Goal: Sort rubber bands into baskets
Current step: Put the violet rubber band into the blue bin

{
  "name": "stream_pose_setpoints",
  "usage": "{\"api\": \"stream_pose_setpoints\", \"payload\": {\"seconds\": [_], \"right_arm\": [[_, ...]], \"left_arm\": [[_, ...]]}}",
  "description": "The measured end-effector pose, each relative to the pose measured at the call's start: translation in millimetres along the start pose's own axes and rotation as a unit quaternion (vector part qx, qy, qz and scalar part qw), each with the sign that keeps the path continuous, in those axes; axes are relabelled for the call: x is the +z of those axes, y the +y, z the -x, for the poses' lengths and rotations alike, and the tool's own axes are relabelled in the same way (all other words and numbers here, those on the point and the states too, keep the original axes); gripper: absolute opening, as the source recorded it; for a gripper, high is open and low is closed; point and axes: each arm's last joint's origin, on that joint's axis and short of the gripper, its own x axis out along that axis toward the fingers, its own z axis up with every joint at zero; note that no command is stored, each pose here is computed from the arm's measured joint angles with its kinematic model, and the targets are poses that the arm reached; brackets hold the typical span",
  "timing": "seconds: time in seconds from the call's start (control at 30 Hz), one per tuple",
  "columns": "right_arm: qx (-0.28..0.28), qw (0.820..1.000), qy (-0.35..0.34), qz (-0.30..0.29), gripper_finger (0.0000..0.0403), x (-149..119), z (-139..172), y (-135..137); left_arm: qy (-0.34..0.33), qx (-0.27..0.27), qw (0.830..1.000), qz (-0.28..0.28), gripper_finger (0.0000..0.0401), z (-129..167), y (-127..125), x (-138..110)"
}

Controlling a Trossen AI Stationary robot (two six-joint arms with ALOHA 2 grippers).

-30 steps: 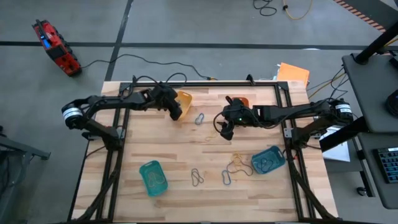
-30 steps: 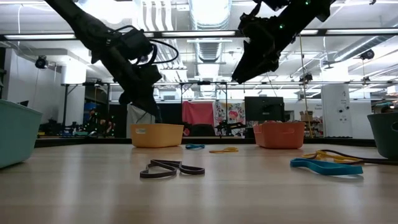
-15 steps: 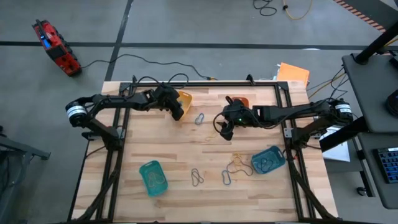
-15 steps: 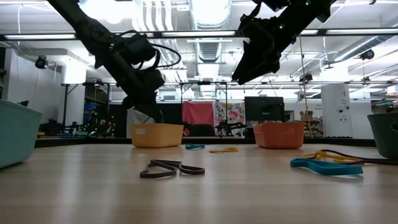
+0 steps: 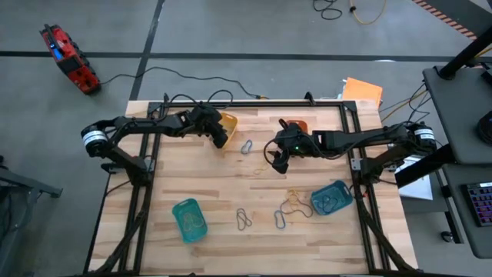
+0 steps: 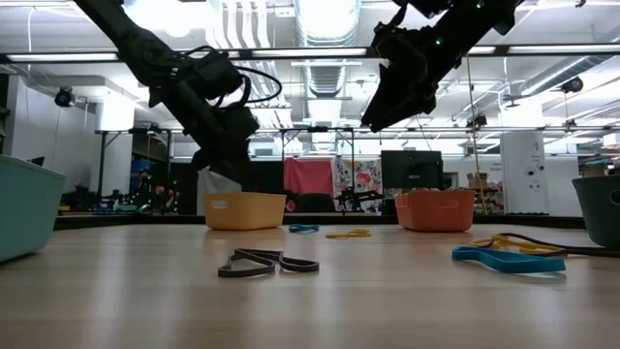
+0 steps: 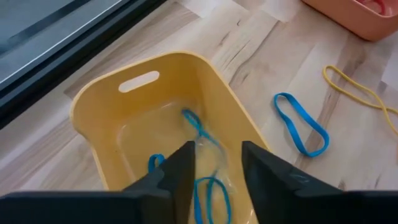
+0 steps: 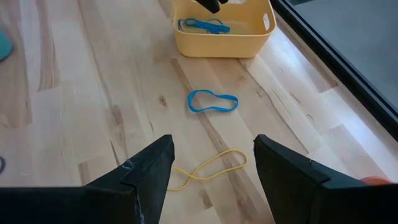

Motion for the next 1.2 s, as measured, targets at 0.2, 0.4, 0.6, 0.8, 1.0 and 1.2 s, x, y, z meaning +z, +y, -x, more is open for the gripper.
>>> {"api": "stream_pose_setpoints", "payload": {"seconds": [0.2,0.4,0.6,0.8,1.0,1.2], "right_arm": [[0.006,1.000,0.008,0.000,0.0217,-1,0,0],[0.031,0.999,0.035,-0.017,0.0217,-6,0,1],[0.055,0.997,0.047,-0.010,0.0217,-7,4,10],[0.065,0.994,0.091,0.005,0.0217,-14,12,24],[0.088,0.982,0.156,0.055,0.0217,-30,24,42],[0.112,0.975,0.168,0.091,0.0217,-40,33,61]], "left_arm": [[-0.002,-0.001,1.000,-0.001,0.0160,1,0,1],[-0.019,-0.007,1.000,-0.006,0.0163,10,-5,5],[-0.051,-0.029,0.997,-0.041,0.0159,27,-20,11],[-0.108,-0.055,0.988,-0.094,0.0157,47,-47,17],[-0.169,-0.061,0.971,-0.161,0.0157,69,-78,18],[-0.199,-0.087,0.958,-0.187,0.0157,83,-92,17]]}}
